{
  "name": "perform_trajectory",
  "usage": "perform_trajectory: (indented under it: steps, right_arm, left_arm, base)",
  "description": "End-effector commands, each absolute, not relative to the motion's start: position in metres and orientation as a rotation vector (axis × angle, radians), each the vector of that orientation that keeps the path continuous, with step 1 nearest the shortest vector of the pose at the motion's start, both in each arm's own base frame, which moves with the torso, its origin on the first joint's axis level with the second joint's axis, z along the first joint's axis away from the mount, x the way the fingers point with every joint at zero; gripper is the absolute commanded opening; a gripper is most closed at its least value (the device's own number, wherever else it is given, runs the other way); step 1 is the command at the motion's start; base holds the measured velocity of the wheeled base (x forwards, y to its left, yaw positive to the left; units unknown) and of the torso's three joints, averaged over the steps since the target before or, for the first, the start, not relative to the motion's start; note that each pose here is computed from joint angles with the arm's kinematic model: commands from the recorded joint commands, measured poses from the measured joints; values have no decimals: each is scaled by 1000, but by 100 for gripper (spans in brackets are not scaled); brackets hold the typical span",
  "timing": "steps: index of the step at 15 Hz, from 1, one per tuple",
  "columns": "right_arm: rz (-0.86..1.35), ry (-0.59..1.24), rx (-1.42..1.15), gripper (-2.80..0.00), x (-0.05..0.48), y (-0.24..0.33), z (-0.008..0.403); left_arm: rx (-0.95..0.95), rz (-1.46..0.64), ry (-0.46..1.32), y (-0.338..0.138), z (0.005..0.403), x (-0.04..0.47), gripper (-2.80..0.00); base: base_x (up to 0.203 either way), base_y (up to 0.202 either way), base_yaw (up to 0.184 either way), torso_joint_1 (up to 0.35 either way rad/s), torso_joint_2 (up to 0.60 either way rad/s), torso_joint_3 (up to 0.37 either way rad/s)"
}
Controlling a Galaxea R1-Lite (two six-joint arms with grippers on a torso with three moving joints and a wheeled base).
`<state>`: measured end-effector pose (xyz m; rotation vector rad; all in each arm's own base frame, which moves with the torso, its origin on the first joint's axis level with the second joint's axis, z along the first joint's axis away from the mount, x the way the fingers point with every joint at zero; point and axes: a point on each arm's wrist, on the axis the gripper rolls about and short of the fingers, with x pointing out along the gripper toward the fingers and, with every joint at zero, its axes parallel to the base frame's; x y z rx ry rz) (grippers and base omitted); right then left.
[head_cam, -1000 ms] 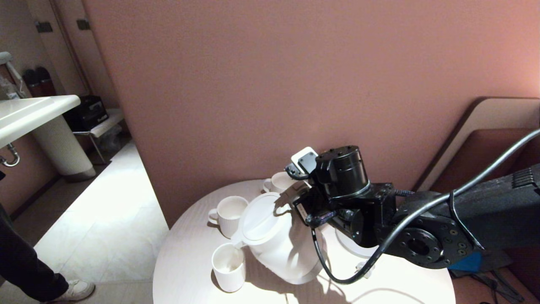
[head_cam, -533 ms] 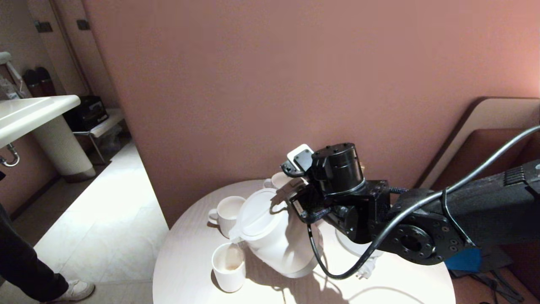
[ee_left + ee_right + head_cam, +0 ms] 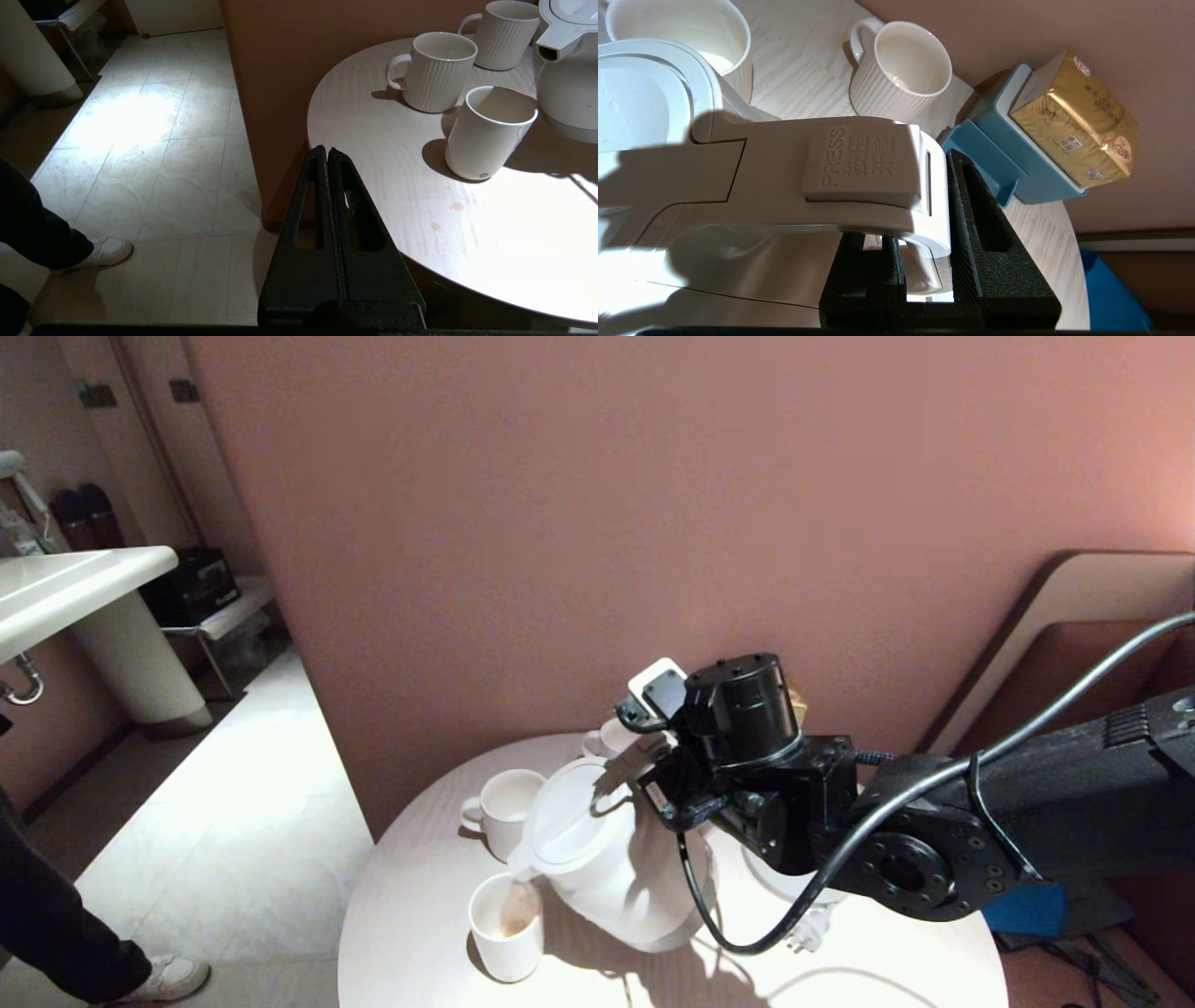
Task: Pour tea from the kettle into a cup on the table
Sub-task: Pour water into the cup
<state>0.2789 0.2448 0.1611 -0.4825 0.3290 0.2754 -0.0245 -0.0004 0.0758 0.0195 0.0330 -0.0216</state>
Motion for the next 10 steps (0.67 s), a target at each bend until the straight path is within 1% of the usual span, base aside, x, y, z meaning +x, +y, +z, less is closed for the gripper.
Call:
perform_trajectory:
  steps: [1, 10]
  right_arm:
    - [273, 328, -485, -280, 280, 246, 160]
    - [283, 323, -527, -280, 283, 251, 157]
  left_arm:
    - [20, -22, 35, 0, 76, -24, -280]
    - [20, -22, 35, 0, 76, -24, -280]
  base:
    - [0, 0, 0, 0, 0, 0]
    - [0, 0, 0, 0, 0, 0]
